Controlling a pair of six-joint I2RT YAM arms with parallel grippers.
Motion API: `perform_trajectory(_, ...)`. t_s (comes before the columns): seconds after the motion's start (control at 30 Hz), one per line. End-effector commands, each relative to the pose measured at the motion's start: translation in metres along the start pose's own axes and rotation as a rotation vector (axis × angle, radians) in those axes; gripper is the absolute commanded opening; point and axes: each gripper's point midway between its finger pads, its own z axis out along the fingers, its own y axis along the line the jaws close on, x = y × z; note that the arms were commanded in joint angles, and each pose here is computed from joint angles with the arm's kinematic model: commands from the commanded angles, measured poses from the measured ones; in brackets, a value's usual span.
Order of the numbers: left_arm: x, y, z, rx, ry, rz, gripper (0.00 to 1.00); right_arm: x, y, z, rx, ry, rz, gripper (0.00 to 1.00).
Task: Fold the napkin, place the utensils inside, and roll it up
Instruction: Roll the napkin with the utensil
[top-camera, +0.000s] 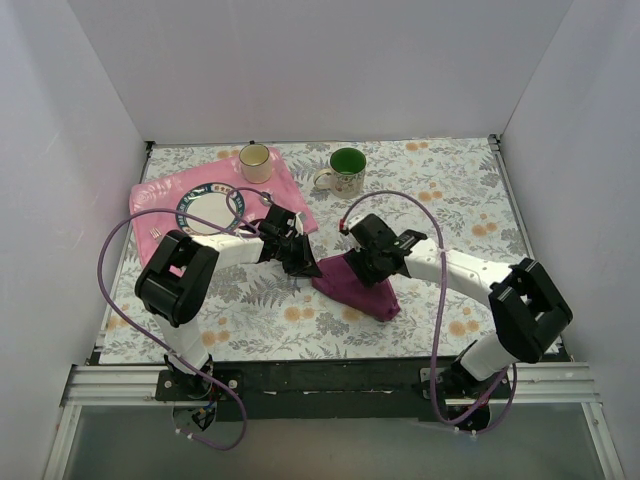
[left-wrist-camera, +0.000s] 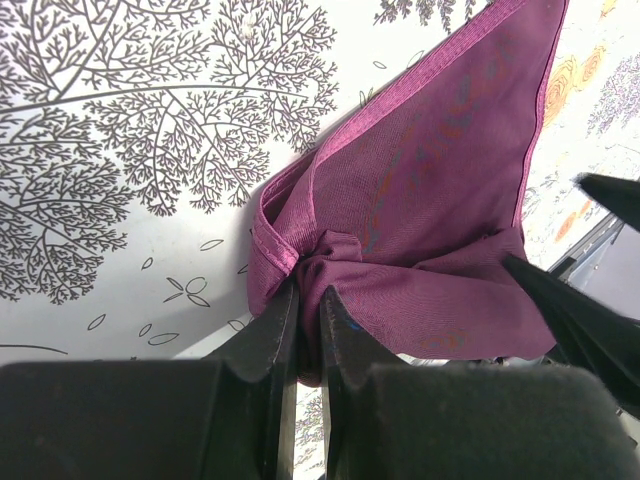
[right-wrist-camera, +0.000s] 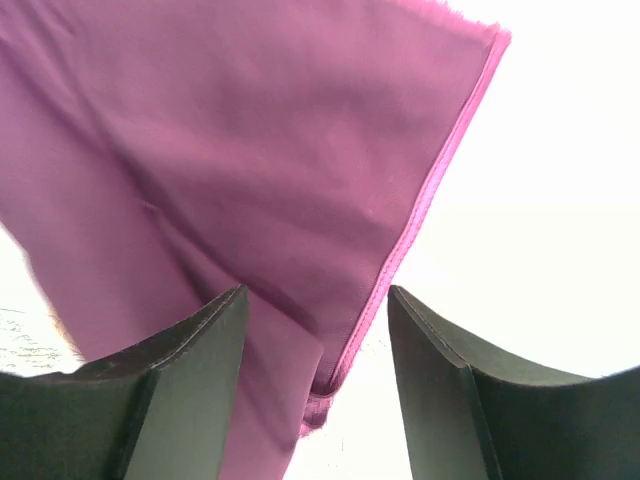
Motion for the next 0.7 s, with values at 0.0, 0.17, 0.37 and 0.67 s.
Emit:
perform_trajectory(0.0, 0.033, 0.062, 0.009, -0.231, 0.090, -0.015, 0.00, -0.060, -0.011, -0.054, 0.211, -0.176, -0.063, 0.67)
perform_trajectory(0.17, 0.034, 0.062, 0.010, -0.227, 0.097, -0.019, 0.00, -0.068, 0.043, -0.058, 0.105, -0.241, -0.266, 0.73)
perform_trajectory(0.37, 0.036, 0.065, 0.009, -0.235, 0.098, -0.016, 0.00, -0.053, 0.082, -0.039, 0.011, -0.229, -0.410, 0.72)
perform_trajectory(0.67, 0.038, 0.066, 0.009, -0.236, 0.103, -0.016, 0.00, -0.021, 0.087, 0.002, 0.011, -0.132, -0.434, 0.66)
